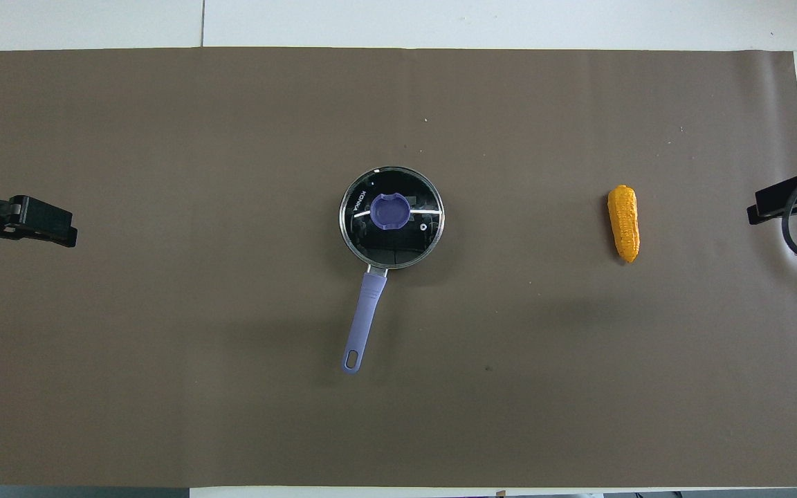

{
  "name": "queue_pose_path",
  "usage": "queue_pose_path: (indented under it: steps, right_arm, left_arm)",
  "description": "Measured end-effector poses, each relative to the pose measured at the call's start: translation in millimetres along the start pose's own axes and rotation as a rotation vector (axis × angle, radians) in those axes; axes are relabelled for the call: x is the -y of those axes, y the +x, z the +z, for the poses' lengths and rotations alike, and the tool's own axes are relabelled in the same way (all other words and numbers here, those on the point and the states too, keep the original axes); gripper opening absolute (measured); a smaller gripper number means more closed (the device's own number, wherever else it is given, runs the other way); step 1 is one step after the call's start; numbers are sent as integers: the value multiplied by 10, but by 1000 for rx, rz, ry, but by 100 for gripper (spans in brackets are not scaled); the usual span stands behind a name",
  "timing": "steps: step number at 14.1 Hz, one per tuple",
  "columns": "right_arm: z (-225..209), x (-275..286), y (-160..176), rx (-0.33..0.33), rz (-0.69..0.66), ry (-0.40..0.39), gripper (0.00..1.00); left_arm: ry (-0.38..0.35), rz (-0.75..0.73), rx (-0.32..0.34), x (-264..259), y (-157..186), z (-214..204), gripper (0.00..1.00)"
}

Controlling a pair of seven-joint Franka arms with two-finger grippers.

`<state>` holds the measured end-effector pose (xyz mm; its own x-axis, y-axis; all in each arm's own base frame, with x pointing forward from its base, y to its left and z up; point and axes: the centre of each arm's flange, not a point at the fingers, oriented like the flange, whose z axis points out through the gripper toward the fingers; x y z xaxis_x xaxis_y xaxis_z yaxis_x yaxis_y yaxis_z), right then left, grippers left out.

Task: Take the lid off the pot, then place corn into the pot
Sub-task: 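Reach the left gripper to the lid knob while the right gripper reaches the corn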

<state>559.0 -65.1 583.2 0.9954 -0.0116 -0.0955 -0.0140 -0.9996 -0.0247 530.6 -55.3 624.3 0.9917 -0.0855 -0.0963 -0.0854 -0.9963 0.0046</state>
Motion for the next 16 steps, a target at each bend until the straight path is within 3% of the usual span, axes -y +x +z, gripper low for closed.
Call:
queue_pose_path:
  steps: [7,9,11,13,16]
  right_arm:
    - [1,0,-1,1,0,0,100]
    - [5,14,-4,5,-2,1,100]
    - [15,110,26,-12,-23,0,100]
    - [158,242,139,-86,-53,-2,100]
    - [766,506,304,-145,-98,-3,100]
  left_arm:
    - [0,2,-2,-16,5,11,100]
    - [-9,-12,-49,-91,62,-11,100]
    - [-46,-24,-79,-491,132,26,100]
    - [-65,-9,-62,-1162,264,236,100]
    - [-68,11,-26,-2316,659,736,100]
